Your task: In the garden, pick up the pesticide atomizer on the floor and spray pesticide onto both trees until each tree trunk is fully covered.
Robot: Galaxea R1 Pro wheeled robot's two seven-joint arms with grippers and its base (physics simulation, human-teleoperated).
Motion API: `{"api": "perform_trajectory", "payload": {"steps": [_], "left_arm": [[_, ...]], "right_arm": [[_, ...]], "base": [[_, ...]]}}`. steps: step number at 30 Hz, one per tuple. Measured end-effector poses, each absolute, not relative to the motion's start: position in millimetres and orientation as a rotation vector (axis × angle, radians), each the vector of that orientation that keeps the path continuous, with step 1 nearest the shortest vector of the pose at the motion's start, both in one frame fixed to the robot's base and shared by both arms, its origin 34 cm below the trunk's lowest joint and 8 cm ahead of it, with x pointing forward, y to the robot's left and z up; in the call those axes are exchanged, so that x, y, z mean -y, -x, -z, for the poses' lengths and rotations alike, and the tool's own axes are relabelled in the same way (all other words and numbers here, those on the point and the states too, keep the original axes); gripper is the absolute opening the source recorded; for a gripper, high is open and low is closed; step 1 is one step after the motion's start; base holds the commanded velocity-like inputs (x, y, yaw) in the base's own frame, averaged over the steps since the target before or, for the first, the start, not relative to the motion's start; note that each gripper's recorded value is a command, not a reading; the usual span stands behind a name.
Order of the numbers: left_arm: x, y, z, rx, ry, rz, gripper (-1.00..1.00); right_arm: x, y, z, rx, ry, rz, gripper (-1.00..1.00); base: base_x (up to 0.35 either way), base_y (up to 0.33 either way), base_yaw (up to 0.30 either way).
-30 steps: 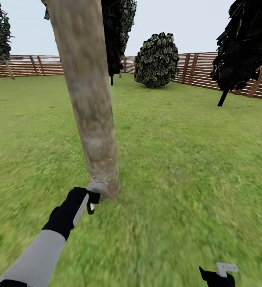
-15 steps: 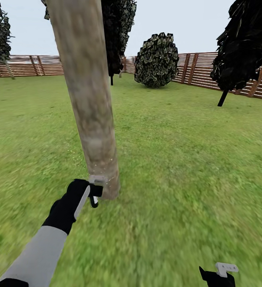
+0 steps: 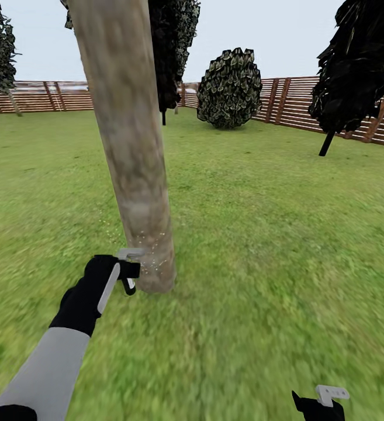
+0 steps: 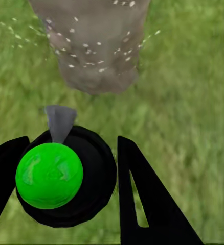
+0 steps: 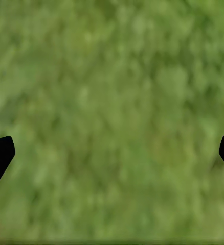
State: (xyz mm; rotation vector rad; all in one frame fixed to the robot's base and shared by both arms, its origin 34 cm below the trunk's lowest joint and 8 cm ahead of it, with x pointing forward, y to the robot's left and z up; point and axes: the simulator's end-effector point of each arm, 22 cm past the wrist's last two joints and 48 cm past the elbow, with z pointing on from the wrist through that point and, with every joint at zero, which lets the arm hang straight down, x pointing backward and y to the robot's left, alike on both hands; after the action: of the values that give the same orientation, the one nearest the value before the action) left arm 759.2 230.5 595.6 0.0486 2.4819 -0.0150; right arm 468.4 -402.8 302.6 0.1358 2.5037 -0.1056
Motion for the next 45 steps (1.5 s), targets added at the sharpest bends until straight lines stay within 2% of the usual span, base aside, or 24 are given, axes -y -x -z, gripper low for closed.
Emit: {"api": "perform_trajectory", "payload": {"steps": [4, 11, 14, 19, 21, 25, 31, 39, 45], "left_arm": [[-226, -763, -612, -2.449, -0.055, 0.012, -1.0], [-278, -771, -625, -2.427, -0.025, -0.089, -1.0], [-267, -771, -624, -2.427, -0.034, -0.063, -1.0], [-194, -772, -632, -2.409, -0.129, 0.037, -1.0], [-249, -784, -647, -2.386, -0.072, -0.076, -1.0], [-277, -795, -670, -2.343, -0.012, -0.076, -1.0], [-214, -798, -703, -2.259, -0.158, -0.037, -1.0], [-317, -791, -672, -2.343, 0.057, -0.123, -1.0], [-307, -776, -615, -2.469, 0.031, -0.106, -1.0]], "right_arm": [[403, -468, -302, -2.504, -0.135, 0.105, 1.0], [403, -468, -302, -2.504, -0.136, 0.105, 1.0], [403, -468, -302, -2.504, -0.136, 0.105, 1.0], [403, -468, -303, -2.504, -0.136, 0.106, 1.0], [403, -469, -303, -2.504, -0.135, 0.105, 1.0], [403, -468, -302, -2.504, -0.136, 0.106, 1.0], [403, -468, -302, -2.504, -0.136, 0.106, 1.0], [403, -468, -302, -2.504, -0.136, 0.106, 1.0], [403, -468, -302, -2.504, -0.136, 0.106, 1.0]], "base": [[0.0, 0.0, 0.0], [0.0, 0.0, 0.0], [0.0, 0.0, 0.0], [0.0, 0.0, 0.0], [0.0, 0.0, 0.0], [0.0, 0.0, 0.0], [0.0, 0.0, 0.0], [0.0, 0.0, 0.0], [0.0, 0.0, 0.0]]}}
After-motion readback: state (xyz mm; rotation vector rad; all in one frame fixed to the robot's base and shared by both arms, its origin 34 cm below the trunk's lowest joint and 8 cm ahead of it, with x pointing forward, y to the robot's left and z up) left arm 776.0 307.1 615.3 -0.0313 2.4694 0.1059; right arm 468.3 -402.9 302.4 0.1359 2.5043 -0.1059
